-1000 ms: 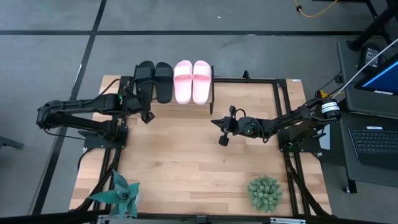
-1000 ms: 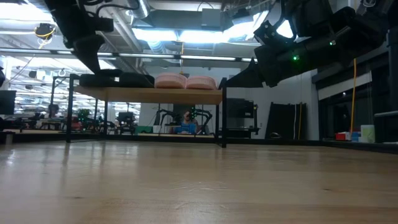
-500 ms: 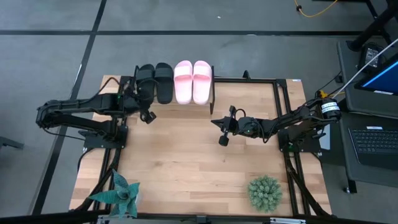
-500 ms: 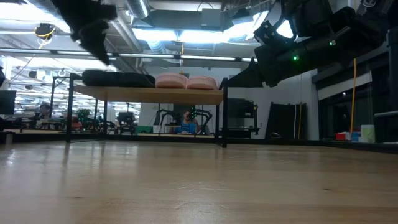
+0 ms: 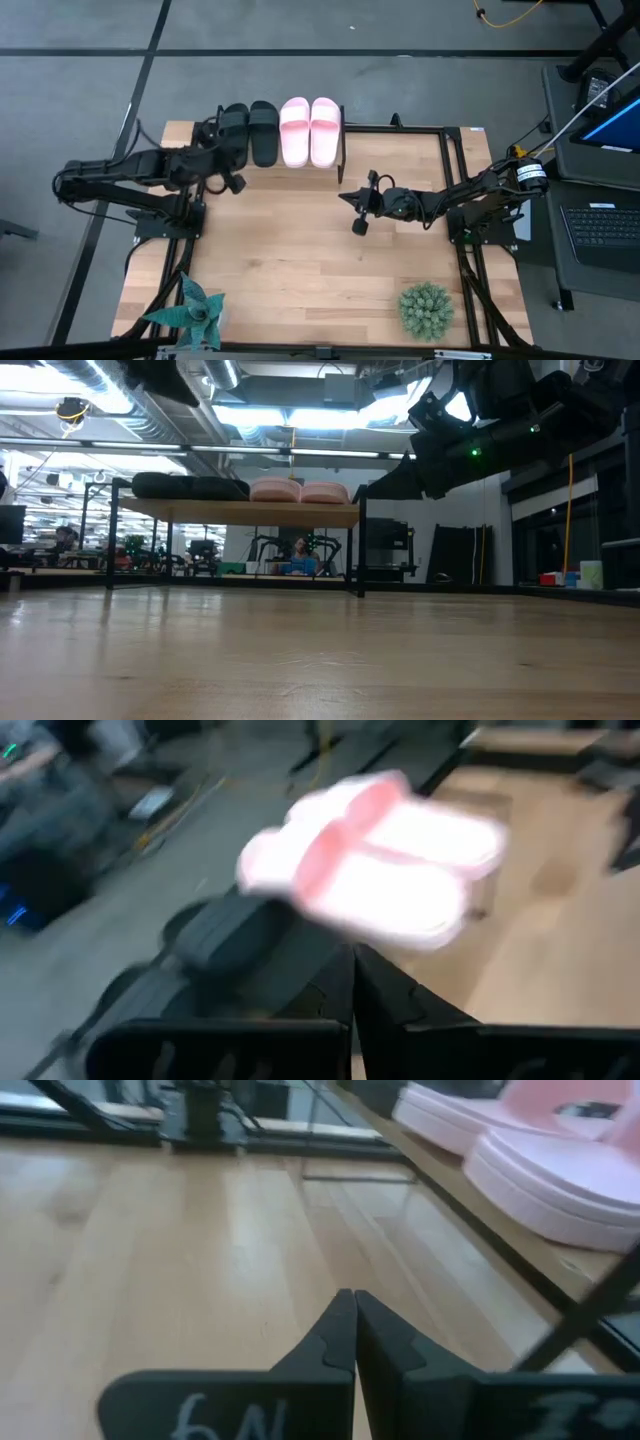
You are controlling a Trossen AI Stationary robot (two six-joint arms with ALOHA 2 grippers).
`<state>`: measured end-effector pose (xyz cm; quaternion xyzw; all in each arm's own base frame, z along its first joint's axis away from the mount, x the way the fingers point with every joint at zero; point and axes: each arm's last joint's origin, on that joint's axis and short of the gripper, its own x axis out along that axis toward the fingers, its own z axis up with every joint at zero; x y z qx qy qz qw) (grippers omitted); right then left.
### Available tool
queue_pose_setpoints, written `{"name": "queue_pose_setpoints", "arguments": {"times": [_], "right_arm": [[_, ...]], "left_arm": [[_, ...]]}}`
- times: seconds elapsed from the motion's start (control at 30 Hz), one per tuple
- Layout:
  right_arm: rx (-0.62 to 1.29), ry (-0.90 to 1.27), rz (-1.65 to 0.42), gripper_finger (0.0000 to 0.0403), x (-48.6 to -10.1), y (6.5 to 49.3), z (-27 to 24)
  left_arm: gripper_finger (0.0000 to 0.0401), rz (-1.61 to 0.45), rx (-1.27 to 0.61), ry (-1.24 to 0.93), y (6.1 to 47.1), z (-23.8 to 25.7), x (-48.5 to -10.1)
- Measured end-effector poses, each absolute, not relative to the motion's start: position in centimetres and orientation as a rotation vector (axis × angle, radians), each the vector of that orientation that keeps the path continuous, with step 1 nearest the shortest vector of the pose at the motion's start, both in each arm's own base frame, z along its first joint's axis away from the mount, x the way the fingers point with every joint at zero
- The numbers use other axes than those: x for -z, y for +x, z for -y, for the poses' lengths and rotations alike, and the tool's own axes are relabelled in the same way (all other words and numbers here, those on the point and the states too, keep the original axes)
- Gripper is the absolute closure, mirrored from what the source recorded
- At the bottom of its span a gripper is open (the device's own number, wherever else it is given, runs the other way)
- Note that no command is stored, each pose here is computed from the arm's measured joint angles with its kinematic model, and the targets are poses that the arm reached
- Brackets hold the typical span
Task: Pick and place slides into the shelf
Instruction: Return to Home Position
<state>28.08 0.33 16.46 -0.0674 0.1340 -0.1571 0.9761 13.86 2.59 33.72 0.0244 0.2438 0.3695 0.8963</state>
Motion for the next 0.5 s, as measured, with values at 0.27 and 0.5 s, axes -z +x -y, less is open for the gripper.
{"name": "queue_pose_setpoints", "arguments": {"times": [0.27, 0.5], "right_arm": [[0.249, -0.126, -0.231, 0.0398, -16.8, 28.2, -0.5], [0.162, -0.120, -0.230, 0.0398, -16.8, 28.3, -0.8]], "left_arm": [[0.0401, -0.289, -0.567, 0.096, 12.4, -1.6, -31.1], [0.0401, -0.102, -0.460, 0.057, 7.7, -1.3, -30.1]]}}
